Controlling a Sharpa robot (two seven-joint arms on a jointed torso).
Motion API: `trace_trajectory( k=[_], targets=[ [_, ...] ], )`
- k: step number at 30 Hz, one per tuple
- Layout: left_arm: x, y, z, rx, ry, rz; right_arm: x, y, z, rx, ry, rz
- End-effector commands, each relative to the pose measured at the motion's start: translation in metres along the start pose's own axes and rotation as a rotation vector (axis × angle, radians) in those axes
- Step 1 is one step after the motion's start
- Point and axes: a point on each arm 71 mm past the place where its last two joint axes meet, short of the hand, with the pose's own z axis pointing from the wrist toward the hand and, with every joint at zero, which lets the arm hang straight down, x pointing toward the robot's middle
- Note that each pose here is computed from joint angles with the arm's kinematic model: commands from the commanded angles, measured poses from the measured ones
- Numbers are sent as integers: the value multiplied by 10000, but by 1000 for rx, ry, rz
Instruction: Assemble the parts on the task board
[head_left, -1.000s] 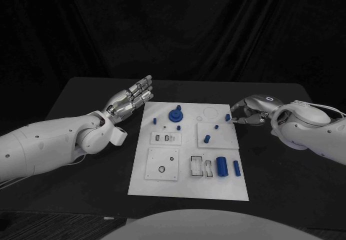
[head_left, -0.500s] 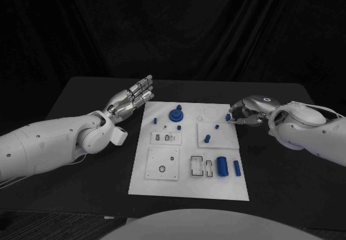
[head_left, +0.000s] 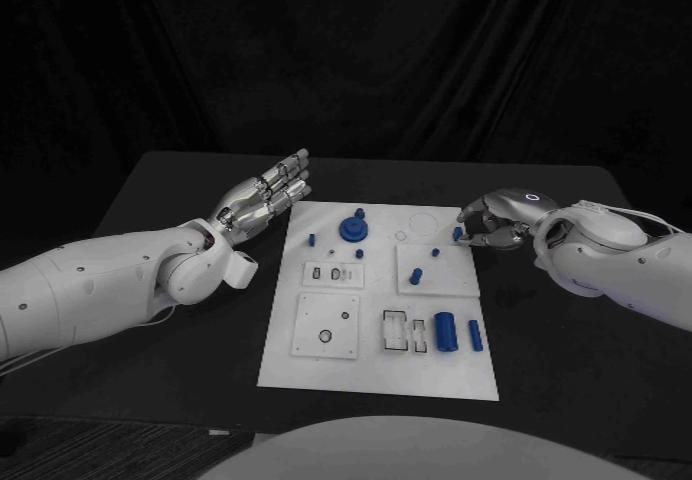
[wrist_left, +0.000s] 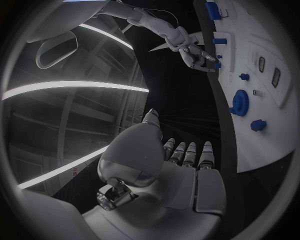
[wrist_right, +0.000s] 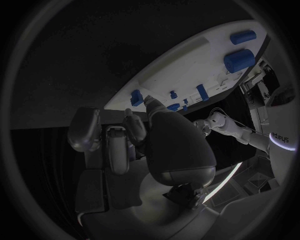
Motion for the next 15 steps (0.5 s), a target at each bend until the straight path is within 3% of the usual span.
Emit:
trace_trajectory(
  k=[1,15],
  targets=[
    [20,-23,6,40,15,-13,4,6,3,-5,-14,0],
    [27,-15,13,36,23,-19,14,37,35,-18,-18,0]
  ],
)
